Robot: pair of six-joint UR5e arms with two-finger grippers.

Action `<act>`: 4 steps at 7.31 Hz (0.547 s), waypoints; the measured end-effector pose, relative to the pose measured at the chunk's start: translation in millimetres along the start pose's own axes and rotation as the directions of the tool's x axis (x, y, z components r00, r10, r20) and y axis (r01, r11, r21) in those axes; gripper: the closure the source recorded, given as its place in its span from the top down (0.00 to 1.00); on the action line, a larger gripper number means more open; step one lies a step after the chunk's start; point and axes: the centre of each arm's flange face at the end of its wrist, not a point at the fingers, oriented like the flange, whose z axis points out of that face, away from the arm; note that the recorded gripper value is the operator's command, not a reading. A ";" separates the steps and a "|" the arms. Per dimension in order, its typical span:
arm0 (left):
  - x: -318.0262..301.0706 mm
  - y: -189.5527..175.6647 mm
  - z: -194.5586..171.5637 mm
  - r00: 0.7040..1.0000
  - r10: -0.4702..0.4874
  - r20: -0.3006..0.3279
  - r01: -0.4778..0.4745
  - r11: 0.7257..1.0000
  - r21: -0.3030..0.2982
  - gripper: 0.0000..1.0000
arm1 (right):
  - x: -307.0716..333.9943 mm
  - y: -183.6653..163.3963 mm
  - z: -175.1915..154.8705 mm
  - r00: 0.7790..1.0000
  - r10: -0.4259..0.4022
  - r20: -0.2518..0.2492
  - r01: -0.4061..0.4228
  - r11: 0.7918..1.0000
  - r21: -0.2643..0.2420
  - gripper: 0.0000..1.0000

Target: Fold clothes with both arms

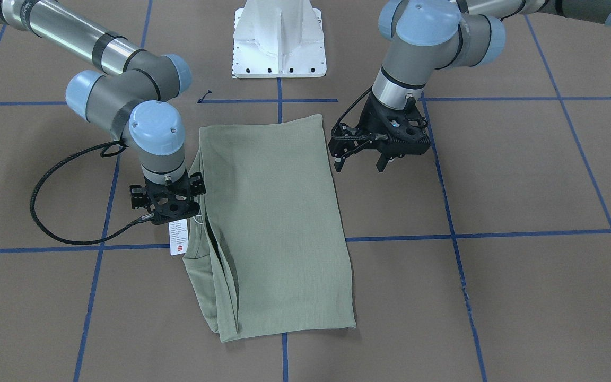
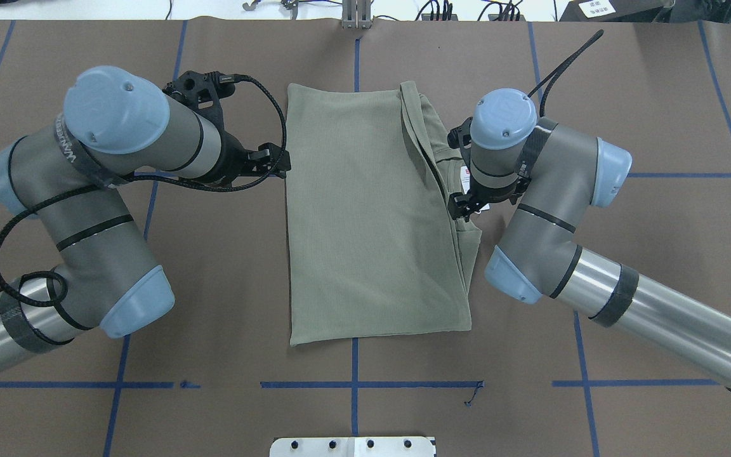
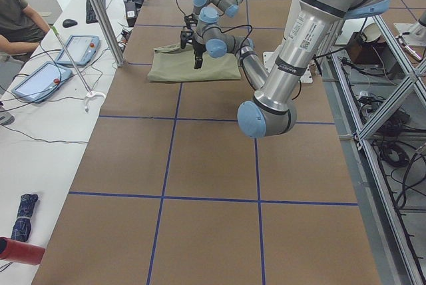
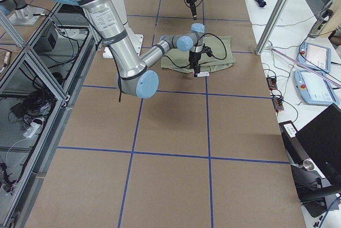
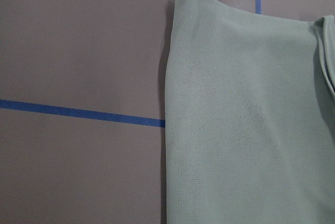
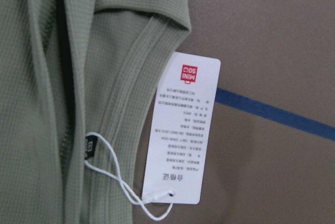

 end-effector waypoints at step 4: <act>0.7 -1.2 -4.7 1.000 0.002 -0.006 -0.002 1.000 0.008 1.00 | -38.2 -86.3 -25.1 0.999 0.024 0.037 -0.025 0.999 0.034 1.00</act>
